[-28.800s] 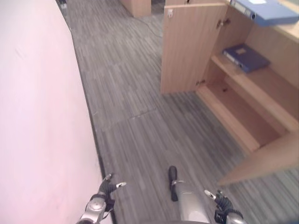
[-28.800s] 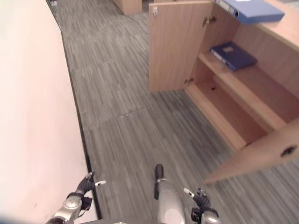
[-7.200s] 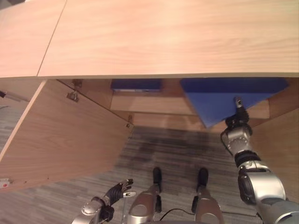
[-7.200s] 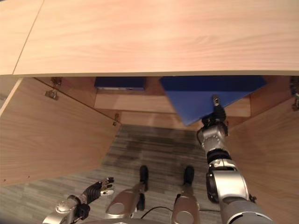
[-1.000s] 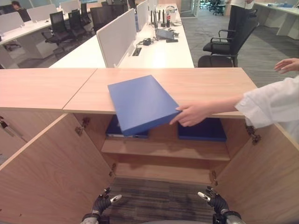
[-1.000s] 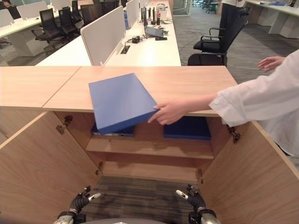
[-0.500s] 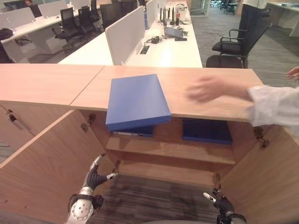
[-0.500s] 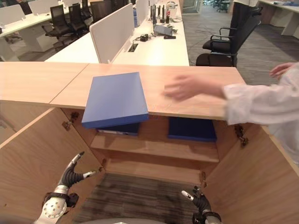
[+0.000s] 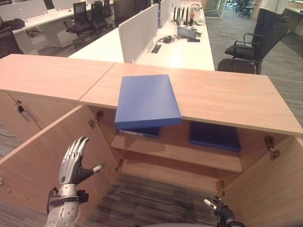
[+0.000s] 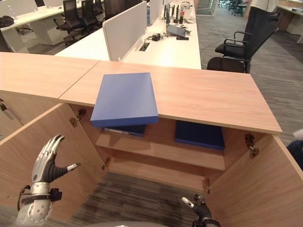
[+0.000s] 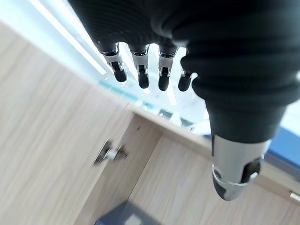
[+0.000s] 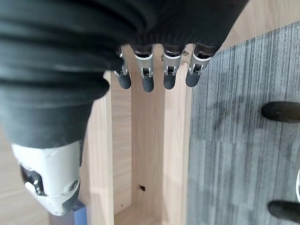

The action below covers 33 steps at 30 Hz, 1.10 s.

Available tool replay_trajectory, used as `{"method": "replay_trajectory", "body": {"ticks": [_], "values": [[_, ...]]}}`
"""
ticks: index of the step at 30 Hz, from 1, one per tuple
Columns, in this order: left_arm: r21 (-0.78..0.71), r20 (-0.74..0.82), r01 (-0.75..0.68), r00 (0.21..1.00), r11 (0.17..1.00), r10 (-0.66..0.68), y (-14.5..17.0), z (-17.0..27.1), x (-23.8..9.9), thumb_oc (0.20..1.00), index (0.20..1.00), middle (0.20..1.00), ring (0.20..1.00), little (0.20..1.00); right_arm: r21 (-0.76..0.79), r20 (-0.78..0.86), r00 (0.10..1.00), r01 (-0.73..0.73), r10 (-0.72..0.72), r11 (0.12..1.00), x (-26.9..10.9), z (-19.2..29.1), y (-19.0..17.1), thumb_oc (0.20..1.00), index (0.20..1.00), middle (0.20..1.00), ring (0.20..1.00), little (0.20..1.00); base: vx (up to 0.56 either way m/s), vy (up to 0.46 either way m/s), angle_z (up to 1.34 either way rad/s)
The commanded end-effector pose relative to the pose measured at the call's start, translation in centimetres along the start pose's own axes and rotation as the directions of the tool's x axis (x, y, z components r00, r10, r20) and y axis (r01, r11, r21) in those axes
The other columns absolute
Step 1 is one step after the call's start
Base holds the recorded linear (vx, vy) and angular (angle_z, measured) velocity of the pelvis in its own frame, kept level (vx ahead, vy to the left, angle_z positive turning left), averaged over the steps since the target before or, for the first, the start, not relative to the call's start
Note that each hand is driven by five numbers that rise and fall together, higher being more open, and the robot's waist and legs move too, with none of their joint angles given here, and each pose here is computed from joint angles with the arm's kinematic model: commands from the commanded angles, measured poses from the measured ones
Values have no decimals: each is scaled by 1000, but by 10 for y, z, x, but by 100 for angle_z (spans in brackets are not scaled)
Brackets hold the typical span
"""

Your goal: Put the empty folder in the office cabinet

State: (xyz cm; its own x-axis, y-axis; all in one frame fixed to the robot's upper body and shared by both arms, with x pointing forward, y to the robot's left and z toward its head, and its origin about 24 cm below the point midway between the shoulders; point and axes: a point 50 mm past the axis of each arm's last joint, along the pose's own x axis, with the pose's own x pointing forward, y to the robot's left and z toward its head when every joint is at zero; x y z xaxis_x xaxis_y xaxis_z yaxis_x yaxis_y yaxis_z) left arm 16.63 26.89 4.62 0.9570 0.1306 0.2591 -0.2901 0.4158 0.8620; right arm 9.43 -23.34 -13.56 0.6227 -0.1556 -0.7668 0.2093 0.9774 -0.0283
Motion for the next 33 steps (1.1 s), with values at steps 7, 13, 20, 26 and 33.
{"method": "replay_trajectory", "body": {"ticks": [7,13,20,26,33], "values": [[176,451,-322,866,930,215,67,54,76,1000,1000,1000,1000,1000,68,115,992,-57,49,996,13,28,19,1000,1000,1000,1000,1000,0,0,0],[188,544,-334,818,924,185,68,76,92,1000,1000,1000,1000,1000,57,110,993,-58,52,997,12,27,18,1000,1000,1000,1000,1000,-14,-3,-3],[173,588,-300,795,938,146,57,94,107,1000,1000,1000,1000,1000,61,85,996,-45,40,997,11,20,16,1000,1000,1000,1000,1000,16,1,-6],[134,570,-196,817,972,86,31,103,121,1000,1000,1000,1000,1000,65,73,997,-24,19,998,10,18,12,1000,1000,1000,1000,1000,3,12,-9],[137,552,-124,833,983,28,13,106,126,1000,1000,1000,1000,1000,81,64,998,-8,2,997,10,16,9,1000,1000,1000,1000,1000,10,10,-10]]}}
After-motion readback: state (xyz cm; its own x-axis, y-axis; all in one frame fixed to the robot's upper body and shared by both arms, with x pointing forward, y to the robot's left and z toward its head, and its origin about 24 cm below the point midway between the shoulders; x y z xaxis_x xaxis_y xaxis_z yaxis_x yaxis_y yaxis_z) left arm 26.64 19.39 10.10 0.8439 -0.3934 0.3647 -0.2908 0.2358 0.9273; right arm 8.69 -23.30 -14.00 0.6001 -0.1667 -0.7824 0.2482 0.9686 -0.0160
